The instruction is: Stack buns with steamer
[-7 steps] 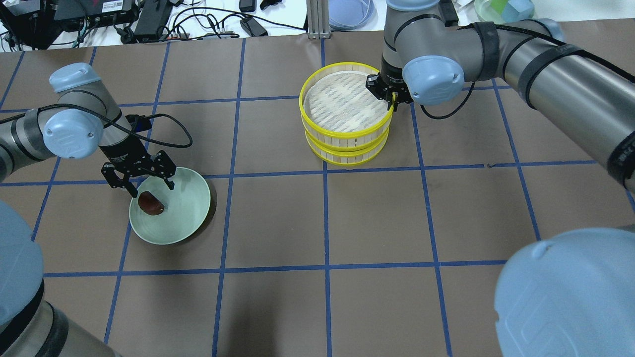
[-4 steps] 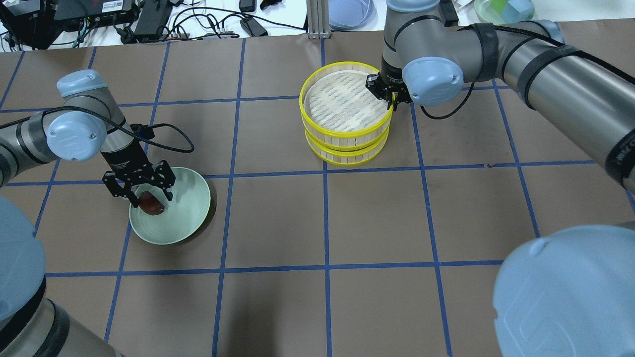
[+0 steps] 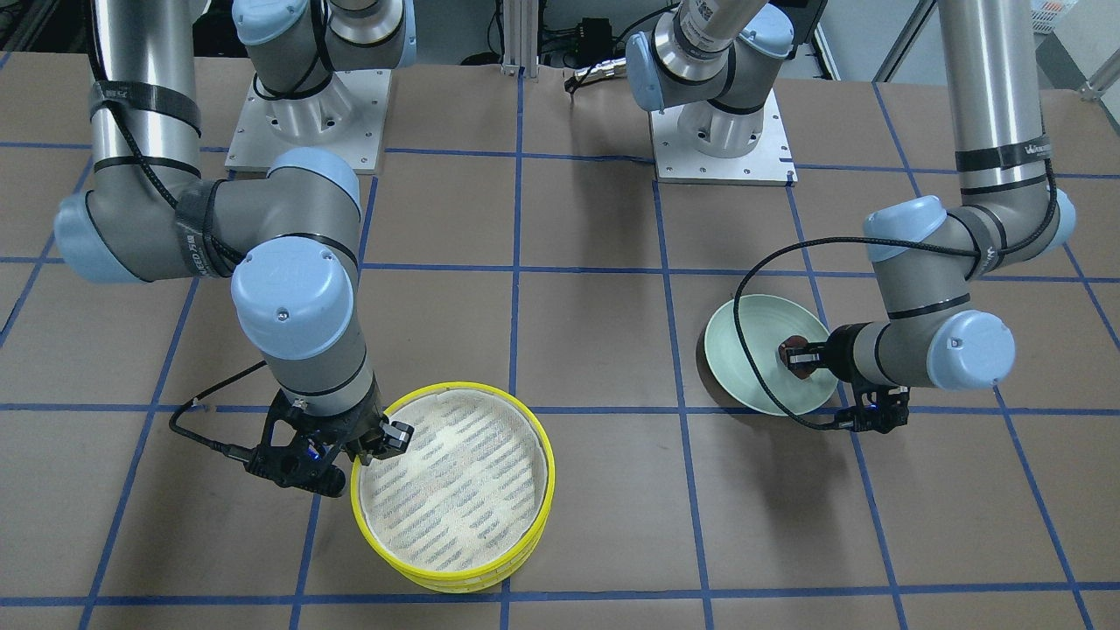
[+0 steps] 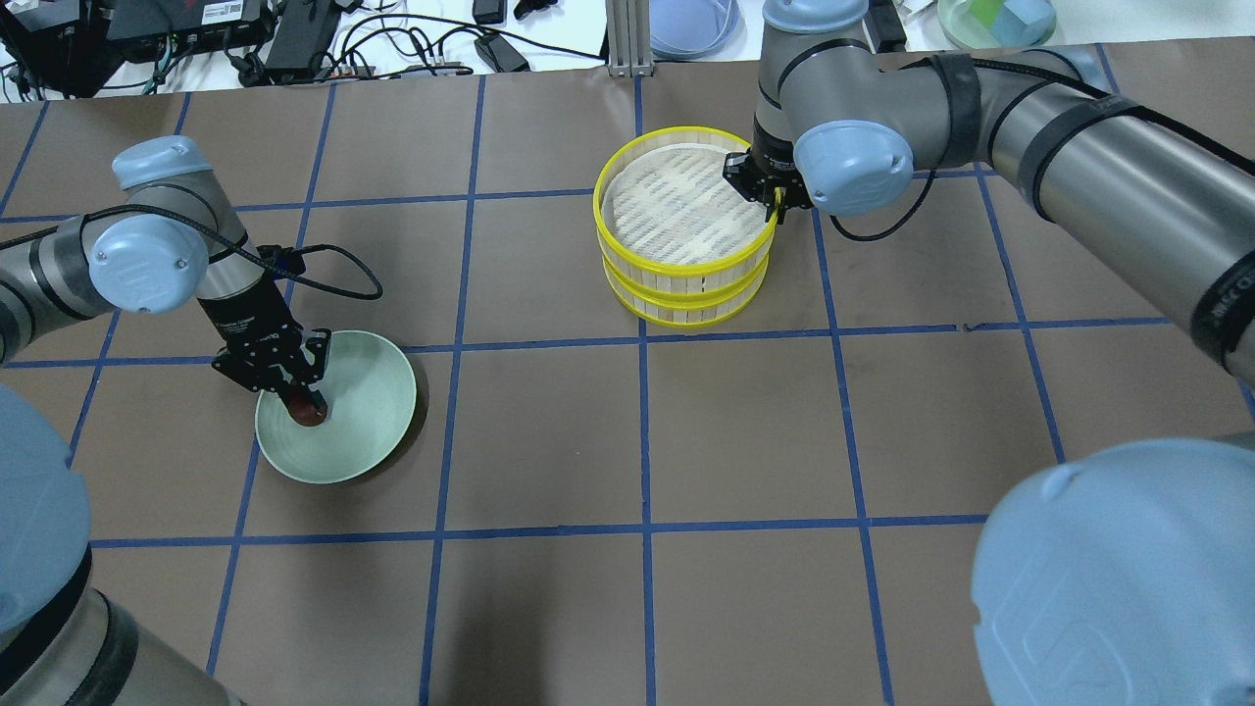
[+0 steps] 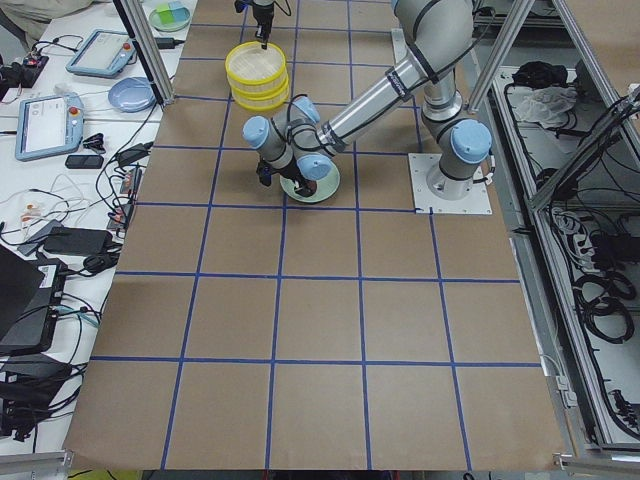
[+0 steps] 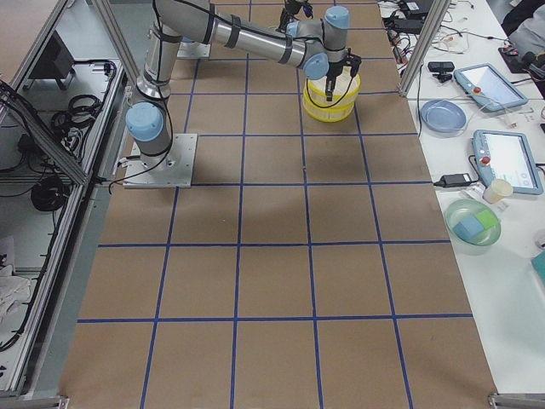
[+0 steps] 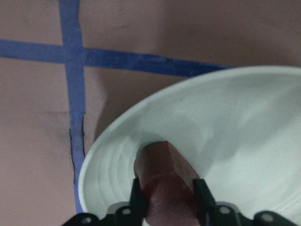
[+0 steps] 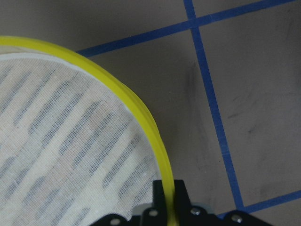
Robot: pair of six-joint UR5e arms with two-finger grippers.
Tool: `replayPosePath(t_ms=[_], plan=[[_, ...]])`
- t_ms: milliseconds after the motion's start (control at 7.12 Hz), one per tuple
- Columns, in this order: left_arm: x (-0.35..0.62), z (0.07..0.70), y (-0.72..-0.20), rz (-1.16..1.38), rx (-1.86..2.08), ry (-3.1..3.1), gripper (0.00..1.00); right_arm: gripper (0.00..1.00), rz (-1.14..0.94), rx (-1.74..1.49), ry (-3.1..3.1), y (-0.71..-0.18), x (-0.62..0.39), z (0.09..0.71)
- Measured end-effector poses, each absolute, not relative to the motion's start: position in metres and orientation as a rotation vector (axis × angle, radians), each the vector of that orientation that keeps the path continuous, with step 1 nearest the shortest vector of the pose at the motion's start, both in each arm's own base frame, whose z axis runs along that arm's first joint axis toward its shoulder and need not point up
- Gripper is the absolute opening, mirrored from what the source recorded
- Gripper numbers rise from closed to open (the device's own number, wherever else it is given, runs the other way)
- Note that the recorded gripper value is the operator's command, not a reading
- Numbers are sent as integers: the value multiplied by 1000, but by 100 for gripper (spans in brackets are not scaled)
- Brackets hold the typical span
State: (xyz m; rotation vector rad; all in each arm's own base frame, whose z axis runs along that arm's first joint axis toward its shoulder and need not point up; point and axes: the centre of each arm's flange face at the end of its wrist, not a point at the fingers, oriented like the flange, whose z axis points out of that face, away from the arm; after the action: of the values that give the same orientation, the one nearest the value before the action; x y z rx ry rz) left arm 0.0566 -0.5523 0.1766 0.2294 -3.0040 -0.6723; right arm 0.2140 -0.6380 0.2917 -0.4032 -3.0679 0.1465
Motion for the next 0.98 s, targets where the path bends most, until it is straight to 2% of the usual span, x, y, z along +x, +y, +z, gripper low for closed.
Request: replayPosePath(t_ms=[281,702,983], plan=[[61,192,-567,-608,241,-3022,0,100,142,-413,-3063,-636,213,290],[65,229,-580,-500,245,-3070,0,100,180,-411,-3054,-631,211,310],[47,273,-595,-346,289,-3096,0,100,183,-339,-3071,-607,206,368]])
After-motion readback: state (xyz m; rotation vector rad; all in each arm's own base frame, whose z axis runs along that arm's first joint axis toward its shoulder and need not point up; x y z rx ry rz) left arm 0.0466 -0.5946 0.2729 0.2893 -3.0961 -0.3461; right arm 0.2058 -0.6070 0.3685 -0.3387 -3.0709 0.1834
